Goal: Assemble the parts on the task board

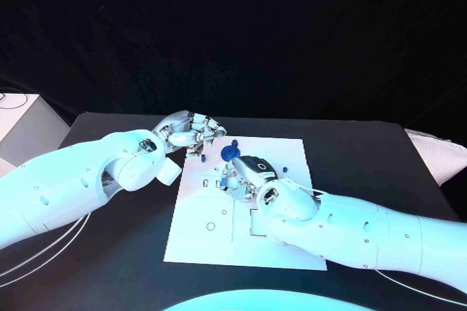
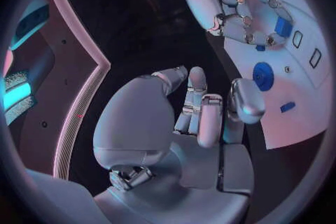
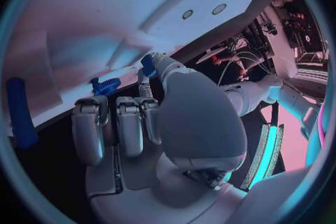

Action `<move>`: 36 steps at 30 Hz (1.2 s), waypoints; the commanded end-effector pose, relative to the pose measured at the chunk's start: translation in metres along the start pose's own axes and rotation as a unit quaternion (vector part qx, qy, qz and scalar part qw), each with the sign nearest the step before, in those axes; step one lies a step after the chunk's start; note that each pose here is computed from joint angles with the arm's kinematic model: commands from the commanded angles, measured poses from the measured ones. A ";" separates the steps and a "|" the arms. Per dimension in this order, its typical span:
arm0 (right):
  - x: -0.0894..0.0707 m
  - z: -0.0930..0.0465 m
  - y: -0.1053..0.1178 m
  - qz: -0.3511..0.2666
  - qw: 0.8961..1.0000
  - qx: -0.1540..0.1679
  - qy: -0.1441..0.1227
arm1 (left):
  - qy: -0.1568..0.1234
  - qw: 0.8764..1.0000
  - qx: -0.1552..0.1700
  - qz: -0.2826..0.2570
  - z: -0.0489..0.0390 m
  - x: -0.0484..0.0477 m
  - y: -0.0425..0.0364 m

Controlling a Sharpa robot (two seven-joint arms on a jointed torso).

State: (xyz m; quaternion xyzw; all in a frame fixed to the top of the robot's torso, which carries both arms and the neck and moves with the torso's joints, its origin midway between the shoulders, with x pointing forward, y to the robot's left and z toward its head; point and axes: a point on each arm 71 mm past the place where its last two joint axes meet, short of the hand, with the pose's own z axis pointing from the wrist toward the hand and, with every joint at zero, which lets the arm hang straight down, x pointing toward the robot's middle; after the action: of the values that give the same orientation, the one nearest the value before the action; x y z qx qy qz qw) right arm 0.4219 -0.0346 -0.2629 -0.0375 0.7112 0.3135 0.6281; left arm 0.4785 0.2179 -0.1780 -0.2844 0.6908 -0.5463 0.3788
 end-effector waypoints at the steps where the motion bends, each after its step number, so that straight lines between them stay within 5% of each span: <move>1: 0.001 0.000 0.001 -0.009 1.000 -0.004 -0.003 | 0.014 1.000 0.001 0.006 0.0005 0.0031 -0.0011; 36: 0.006 0.002 -0.004 -0.028 1.000 0.001 0.002 | 0.029 0.999 -0.007 0.010 0.0007 0.0053 0.0003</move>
State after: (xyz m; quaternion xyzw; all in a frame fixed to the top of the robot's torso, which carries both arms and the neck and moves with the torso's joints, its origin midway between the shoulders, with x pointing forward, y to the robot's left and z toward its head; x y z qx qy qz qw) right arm 0.4252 -0.0352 -0.2684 -0.0490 0.7084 0.3003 0.6368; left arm 0.4774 0.2162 -0.1796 -0.2726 0.7031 -0.5419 0.3710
